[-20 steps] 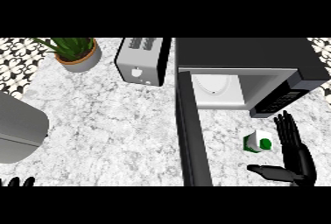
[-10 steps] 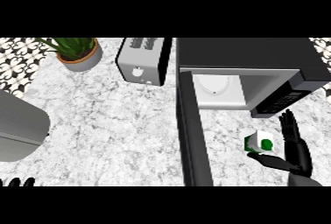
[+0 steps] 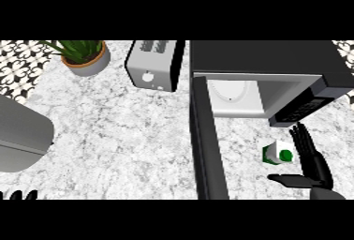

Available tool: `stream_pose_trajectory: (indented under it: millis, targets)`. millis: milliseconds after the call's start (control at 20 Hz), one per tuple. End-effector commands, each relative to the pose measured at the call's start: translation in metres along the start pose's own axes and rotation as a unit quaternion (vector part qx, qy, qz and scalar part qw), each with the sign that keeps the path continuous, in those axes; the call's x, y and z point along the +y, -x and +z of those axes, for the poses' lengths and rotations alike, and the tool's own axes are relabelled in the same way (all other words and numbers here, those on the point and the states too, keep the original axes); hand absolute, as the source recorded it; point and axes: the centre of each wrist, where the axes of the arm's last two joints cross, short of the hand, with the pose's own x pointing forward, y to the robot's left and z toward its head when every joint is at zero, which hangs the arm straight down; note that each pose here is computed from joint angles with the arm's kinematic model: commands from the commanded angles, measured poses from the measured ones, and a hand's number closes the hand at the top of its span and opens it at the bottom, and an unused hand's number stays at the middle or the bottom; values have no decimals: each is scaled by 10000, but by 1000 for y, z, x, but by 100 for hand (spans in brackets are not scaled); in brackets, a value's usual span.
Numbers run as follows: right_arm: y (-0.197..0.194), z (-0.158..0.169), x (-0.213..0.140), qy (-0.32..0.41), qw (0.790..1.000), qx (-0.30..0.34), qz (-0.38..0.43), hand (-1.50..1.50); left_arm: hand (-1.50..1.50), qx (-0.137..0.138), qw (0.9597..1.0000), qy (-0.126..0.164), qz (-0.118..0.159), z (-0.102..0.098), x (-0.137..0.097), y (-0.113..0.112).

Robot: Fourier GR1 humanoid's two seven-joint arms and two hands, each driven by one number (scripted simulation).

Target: Pick up the milk, place it into the microwave and close the microwave

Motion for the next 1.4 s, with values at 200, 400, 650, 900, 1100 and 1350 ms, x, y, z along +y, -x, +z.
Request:
stream_pose_trajectory:
  millis: [200,400,650,900,1100,1350]
  targets:
    - [6,-7,36,-1028,9838,-681,-1301,150,-150,29,9999,-128,-50,-4,4,-4]
    - [0,-10,29,-46,9938,-1111,14,150,-150,53,10000,-21,16,2,3,-1]
    - [-5,-30,42,170,9905,-1300,-417,150,-150,86,9999,-104,83,1,10,21]
    - [-20,-12,-8,196,9887,-1411,-465,150,-150,147,9998,-23,104,-5,13,1]
    - [-33,-17,-22,-57,9893,-1383,-463,150,-150,110,9998,-50,183,6,18,2]
    - [-45,-20,14,-493,9835,-1526,-835,150,-150,132,9998,-24,137,10,22,3]
